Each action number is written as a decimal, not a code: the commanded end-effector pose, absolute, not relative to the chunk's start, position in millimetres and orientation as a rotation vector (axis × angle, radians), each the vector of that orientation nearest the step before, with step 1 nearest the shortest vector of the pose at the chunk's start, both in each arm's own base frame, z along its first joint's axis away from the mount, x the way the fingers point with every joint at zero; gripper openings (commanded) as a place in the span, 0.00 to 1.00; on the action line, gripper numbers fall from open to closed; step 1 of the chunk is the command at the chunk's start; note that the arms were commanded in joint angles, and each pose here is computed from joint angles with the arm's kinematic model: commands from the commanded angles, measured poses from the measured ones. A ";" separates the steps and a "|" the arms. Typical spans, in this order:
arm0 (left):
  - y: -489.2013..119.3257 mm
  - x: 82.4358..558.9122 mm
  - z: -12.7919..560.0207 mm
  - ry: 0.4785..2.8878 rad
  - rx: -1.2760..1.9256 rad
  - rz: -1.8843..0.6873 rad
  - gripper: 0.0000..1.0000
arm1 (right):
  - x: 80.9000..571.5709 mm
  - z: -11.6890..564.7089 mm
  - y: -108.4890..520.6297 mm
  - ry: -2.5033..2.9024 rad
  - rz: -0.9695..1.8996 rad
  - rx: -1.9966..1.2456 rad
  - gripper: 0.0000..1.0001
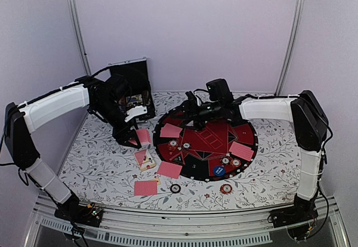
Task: Distribute texas hold em gaming equipment
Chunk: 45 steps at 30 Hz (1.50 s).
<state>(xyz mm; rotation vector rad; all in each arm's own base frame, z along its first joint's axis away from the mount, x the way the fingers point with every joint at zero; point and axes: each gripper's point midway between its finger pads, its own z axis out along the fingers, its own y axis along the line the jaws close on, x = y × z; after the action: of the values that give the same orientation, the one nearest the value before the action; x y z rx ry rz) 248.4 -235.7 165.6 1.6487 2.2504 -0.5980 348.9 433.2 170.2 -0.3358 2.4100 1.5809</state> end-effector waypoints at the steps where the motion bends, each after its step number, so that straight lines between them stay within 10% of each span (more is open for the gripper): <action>1: -240.4 255.8 179.1 2.212 1.623 -0.615 0.00 | 306.0 183.3 466.7 2.392 1.767 -0.441 0.85; 45: -245.0 258.0 179.8 2.207 1.615 -0.622 0.00 | 248.5 156.9 582.0 2.394 2.104 -0.606 0.85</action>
<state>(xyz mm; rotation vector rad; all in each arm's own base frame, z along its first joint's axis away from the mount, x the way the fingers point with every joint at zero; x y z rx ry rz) 251.9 -238.5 169.8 1.6354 2.2426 -0.6001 249.1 578.6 165.1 -0.6012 2.3871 2.0886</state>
